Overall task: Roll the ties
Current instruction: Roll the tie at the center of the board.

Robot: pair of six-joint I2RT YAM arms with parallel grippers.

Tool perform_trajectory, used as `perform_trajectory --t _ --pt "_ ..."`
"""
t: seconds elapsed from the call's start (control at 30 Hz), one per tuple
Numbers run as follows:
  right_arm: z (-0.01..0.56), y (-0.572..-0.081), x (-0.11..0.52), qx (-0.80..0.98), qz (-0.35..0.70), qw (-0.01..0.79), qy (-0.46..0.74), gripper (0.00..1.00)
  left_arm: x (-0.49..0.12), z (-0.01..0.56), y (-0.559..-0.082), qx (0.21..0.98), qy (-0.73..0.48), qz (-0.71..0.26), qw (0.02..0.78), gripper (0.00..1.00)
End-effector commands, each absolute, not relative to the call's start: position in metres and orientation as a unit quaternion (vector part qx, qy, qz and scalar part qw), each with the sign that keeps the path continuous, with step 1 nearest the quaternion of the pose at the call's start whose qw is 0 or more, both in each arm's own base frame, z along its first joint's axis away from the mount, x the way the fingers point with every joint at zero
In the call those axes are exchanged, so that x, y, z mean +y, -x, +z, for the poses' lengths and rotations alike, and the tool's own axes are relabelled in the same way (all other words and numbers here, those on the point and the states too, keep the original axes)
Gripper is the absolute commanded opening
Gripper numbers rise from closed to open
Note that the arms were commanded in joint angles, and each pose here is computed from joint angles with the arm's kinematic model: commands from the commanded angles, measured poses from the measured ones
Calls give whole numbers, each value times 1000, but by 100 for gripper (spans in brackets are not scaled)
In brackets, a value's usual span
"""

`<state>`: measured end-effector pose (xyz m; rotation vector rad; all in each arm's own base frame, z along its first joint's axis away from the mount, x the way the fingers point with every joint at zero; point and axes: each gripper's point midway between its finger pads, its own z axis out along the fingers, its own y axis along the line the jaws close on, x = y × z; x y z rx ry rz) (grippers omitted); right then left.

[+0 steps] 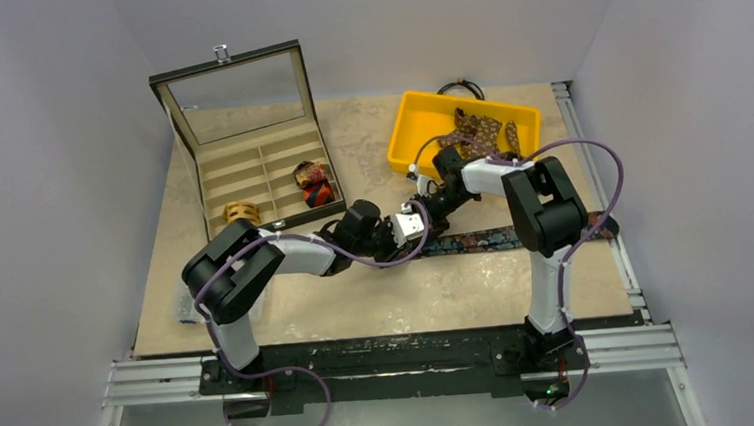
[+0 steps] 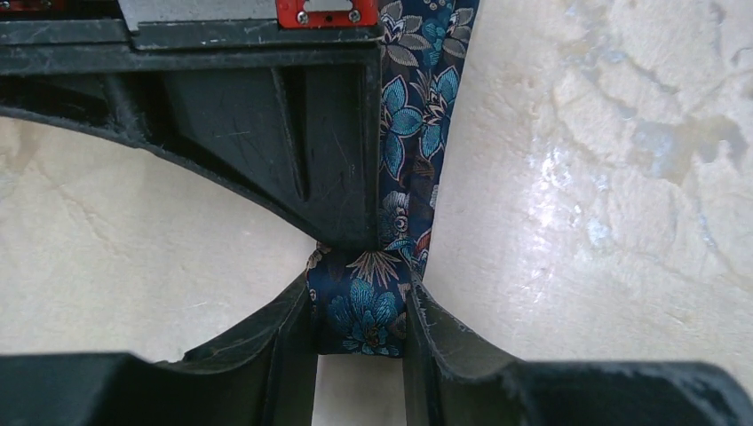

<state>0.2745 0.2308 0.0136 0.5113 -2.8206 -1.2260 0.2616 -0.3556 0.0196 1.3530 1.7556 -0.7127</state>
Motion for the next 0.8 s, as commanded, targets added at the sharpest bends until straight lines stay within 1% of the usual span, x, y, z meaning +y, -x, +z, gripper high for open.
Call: perform_trajectory --t 0.0,0.1,0.2,0.33,0.37,0.4,0.47,0.57,0.63,0.77 --pt "4 -324 234 -910 -354 -79 -201 6 -309 -23 -238 743 -566 -212 288 18" --pt "25 -323 222 -910 -359 -83 -189 17 -308 -23 -239 747 -567 -205 279 16" --pt "47 -310 210 -904 -386 -79 -165 33 -307 -27 -239 747 -574 -195 274 15" --pt "65 -288 213 -892 -425 -68 -138 49 -307 -30 -236 741 -587 -187 268 15" --pt "68 -286 217 -888 -437 -67 -127 54 -308 -31 -235 739 -591 -183 268 16" --pt "71 -285 221 -884 -449 -65 -116 57 -308 -31 -234 736 -594 -181 268 16" --pt "71 -281 229 -879 -462 -58 -106 59 -309 -32 -233 734 -599 -177 267 18" --pt "66 -279 234 -878 -465 -52 -104 56 -308 -32 -233 729 -606 -174 267 19" --pt "61 -281 237 -877 -466 -49 -106 53 -309 -33 -233 726 -610 -174 267 19" --pt "56 -288 242 -876 -466 -52 -113 44 -310 -33 -231 721 -616 -173 265 19"
